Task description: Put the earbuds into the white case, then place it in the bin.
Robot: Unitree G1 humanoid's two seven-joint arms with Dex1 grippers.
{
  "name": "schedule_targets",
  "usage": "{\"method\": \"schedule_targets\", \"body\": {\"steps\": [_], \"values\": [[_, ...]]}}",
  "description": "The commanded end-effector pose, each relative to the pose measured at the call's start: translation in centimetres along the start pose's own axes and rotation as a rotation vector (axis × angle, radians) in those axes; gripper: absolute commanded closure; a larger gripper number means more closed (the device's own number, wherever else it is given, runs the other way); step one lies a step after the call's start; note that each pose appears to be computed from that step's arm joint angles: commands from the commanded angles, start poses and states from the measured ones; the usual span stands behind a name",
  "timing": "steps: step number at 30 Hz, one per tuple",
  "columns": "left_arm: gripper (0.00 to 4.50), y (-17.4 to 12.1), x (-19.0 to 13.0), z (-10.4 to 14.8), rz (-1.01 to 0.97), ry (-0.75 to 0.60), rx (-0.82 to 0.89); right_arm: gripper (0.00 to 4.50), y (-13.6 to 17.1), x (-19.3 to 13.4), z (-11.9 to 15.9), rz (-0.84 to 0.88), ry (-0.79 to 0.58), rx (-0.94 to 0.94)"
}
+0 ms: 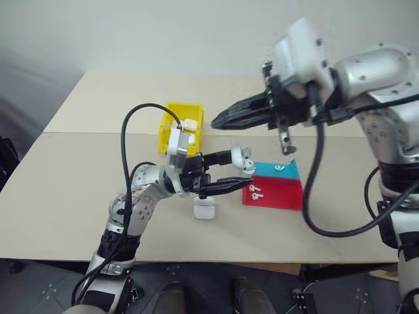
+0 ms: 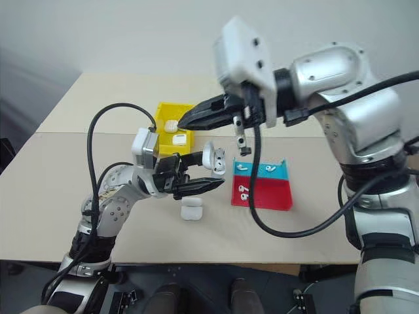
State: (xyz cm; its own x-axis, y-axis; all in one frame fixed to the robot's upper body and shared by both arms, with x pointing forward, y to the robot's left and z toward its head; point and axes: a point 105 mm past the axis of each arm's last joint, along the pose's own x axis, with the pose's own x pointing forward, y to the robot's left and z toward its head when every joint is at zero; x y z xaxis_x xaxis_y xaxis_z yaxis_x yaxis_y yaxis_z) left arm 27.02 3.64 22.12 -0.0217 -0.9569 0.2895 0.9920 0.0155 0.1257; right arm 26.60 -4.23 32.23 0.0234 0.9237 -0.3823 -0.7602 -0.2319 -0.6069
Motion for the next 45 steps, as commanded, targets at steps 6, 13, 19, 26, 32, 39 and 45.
{"method": "schedule_targets", "body": {"steps": [6,13,19,26,32,39,45], "values": [[1.72,0.0,-0.1,1.3,0.019,-0.032,0.074,4.48,2.3,-2.8,-1.7,0.063,0.106,-0.048],[1.72,0.5,-0.6,1.6,0.100,-0.041,0.099,4.48,0.7,-5.1,-0.2,-0.221,-0.068,0.103],[1.72,4.5,-3.2,1.7,0.498,-0.004,0.145,4.48,3.0,-6.8,-2.7,-0.443,-0.115,0.413],[1.72,11.9,-7.4,0.4,1.202,0.143,0.236,4.48,5.2,-4.5,-4.3,-0.626,-0.138,0.489],[1.72,16.3,-8.3,-1.0,1.456,0.282,0.301,4.48,5.2,-3.8,-3.8,-0.662,-0.193,0.517],[1.72,19.4,-7.3,-2.3,1.484,0.365,0.243,4.48,5.2,-3.7,-3.5,-0.659,-0.186,0.514],[0.02,20.2,-7.2,-2.8,1.464,0.384,0.218,4.50,5.1,-3.9,-4.7,-0.708,-0.121,0.558]]}}
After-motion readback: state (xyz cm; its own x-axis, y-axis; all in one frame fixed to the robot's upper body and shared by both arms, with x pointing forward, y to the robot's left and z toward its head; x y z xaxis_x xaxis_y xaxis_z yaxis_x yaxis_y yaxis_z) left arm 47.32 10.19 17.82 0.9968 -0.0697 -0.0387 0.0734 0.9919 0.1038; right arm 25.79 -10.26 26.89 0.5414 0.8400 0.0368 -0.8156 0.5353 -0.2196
